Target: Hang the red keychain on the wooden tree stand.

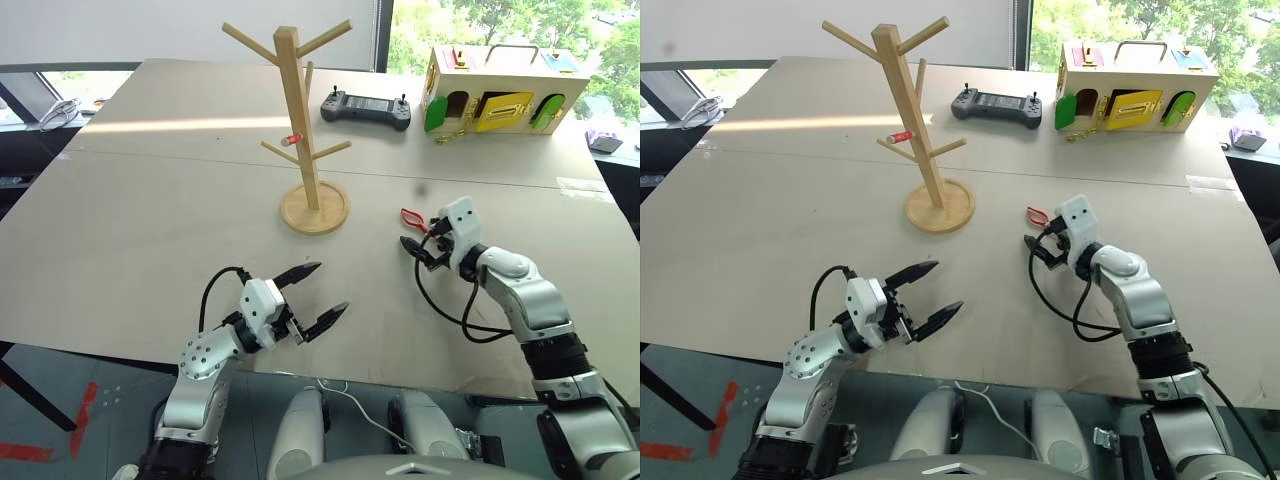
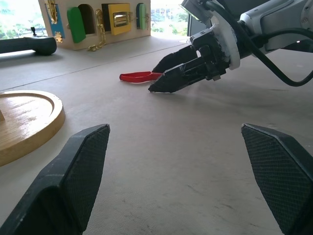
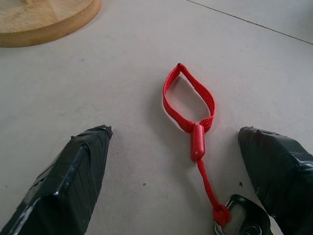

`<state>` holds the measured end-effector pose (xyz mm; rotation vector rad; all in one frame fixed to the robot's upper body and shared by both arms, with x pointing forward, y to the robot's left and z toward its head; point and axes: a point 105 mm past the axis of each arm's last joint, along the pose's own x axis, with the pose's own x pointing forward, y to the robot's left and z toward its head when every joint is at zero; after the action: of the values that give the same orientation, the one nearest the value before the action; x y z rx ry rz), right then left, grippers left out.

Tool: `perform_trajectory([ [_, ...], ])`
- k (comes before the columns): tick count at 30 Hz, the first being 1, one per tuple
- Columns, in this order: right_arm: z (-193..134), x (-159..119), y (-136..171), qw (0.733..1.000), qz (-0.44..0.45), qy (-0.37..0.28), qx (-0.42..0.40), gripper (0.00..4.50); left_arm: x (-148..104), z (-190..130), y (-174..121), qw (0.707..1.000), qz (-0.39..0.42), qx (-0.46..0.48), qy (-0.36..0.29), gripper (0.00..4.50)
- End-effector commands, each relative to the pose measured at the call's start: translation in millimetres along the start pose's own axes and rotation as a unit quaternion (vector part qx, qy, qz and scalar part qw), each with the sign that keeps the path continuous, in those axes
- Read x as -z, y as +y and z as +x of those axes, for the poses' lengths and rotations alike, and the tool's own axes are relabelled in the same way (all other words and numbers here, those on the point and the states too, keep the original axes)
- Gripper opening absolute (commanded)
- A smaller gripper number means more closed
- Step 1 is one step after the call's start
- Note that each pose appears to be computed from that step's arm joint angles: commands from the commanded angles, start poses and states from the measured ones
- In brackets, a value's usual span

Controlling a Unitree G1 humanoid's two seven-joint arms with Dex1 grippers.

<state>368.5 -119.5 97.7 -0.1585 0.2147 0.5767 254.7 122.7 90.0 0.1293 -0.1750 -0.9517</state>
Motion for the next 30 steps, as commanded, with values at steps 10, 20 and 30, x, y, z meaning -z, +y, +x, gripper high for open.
perform_trajectory([
  [10, -3, -14, -8, 0.999, -0.01, -0.029, 0.015, 0.04, -10, 3, 0, 1.0, 0.008, -0.009, -0.017, 4.5],
  [20, -35, -125, 6, 0.971, -0.107, -0.212, -0.025, 0.04, -43, -6, 32, 0.989, 0.013, -0.135, -0.053, 4.5],
  [30, -60, -200, 64, 0.904, -0.265, -0.314, -0.117, 0.04, -108, -31, 47, 0.977, 0.015, -0.203, -0.059, 4.5],
])
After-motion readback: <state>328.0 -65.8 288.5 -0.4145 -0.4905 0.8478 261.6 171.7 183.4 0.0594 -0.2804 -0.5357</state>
